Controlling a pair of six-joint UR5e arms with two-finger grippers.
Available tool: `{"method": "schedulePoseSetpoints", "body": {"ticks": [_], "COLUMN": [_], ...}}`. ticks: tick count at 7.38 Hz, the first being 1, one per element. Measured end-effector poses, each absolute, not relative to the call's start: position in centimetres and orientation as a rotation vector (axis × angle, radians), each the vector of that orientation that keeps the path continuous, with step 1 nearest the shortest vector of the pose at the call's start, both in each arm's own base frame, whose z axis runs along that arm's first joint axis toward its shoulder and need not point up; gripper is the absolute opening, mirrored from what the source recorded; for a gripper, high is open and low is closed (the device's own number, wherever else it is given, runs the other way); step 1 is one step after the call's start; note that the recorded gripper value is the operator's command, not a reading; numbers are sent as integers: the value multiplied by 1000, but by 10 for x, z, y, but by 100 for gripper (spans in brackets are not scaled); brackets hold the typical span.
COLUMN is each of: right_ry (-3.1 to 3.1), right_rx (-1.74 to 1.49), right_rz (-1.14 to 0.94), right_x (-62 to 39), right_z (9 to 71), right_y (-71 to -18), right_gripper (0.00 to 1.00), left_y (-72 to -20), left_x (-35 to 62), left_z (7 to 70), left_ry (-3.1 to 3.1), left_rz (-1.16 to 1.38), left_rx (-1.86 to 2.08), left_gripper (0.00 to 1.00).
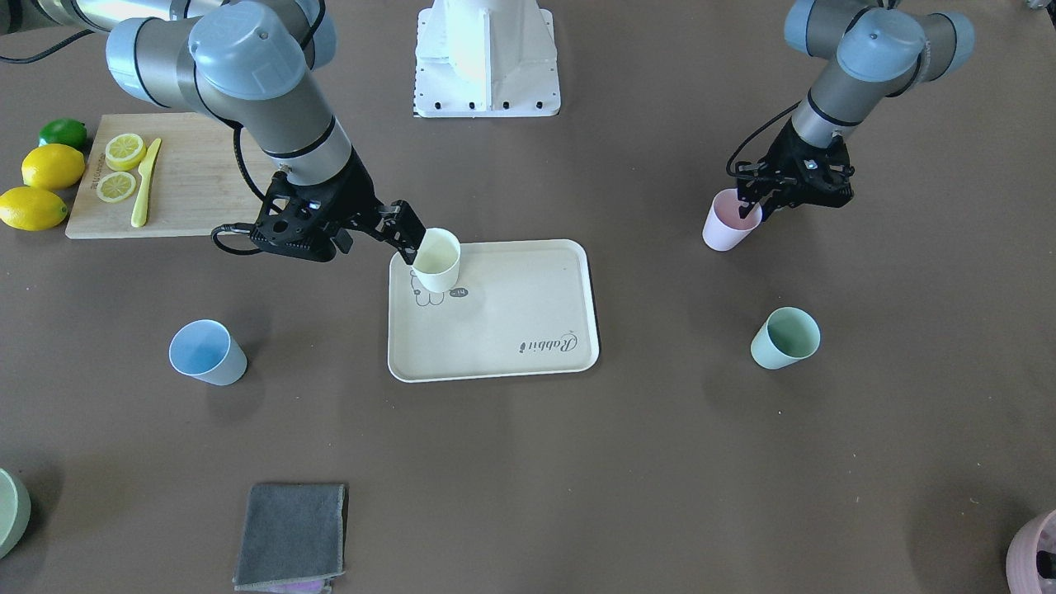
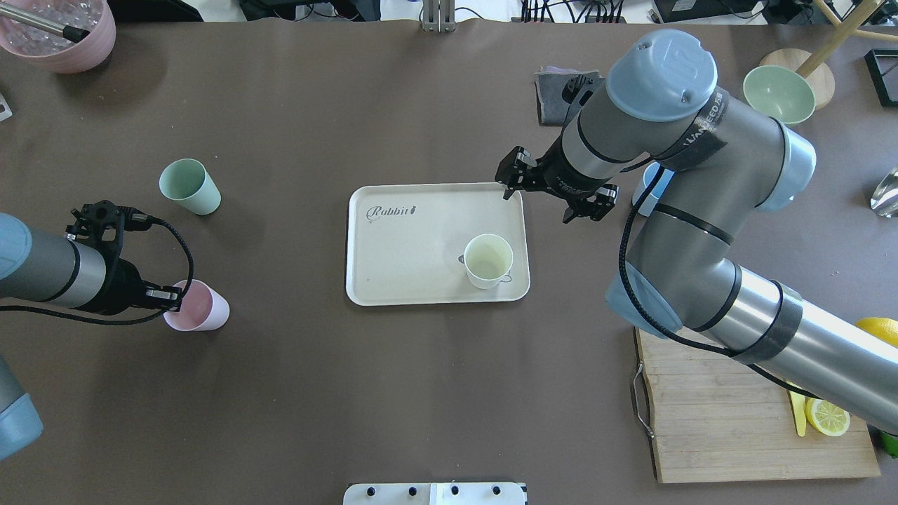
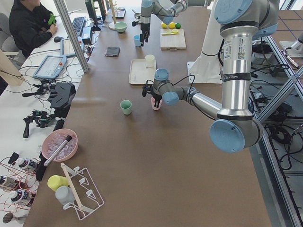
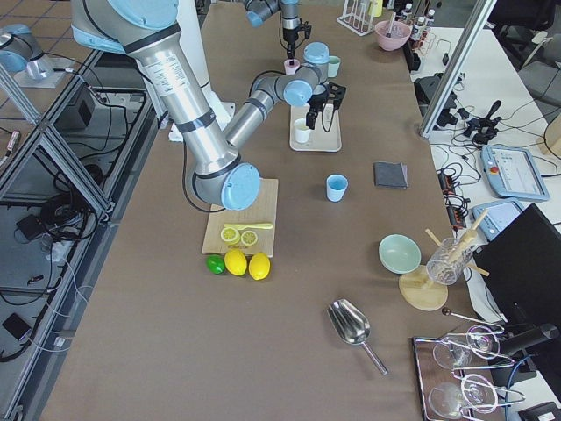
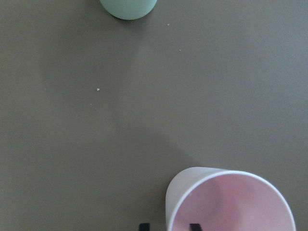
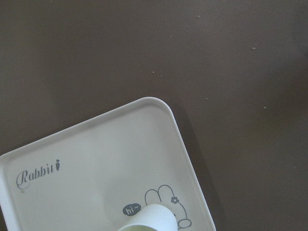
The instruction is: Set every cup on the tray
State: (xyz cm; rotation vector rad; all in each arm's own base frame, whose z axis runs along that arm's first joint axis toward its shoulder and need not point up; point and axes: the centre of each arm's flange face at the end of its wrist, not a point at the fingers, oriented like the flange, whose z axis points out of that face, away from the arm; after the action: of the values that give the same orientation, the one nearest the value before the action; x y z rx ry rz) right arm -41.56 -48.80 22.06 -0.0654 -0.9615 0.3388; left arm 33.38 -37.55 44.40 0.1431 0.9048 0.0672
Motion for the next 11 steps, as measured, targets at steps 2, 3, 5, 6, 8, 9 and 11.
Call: {"method": "schedulePoseSetpoints", "body": {"ticks": [2, 3, 5, 6, 8, 9, 11], "right_ry": [-954, -948, -930, -914, -853, -818, -772], "right_rx": [-37, -23, -4, 10, 32, 39, 38], "right_rz": [292, 261, 206, 186, 151, 124, 92], "right_x": [-383, -361, -313, -293, -259, -246, -229], "right_z": [239, 254, 290, 307, 342, 364, 406], "right_y": [-495, -500, -517, -525, -553, -571, -598], "right_gripper": [100, 100, 100, 100, 100, 100, 100], "left_y": [-382, -390, -411, -420, -427, -431, -427], "left_x": [339, 345, 367, 379, 414, 431, 466], "left_z": [428, 409, 339, 299, 238, 222, 211], "left_ry": [927, 938, 939, 936, 927, 923, 897], "left_rz": [65, 60, 7, -33, -74, -80, -73], "left_rx": [154, 162, 139, 116, 71, 57, 66], "left_gripper": [0, 0, 0, 0, 0, 0, 0]}}
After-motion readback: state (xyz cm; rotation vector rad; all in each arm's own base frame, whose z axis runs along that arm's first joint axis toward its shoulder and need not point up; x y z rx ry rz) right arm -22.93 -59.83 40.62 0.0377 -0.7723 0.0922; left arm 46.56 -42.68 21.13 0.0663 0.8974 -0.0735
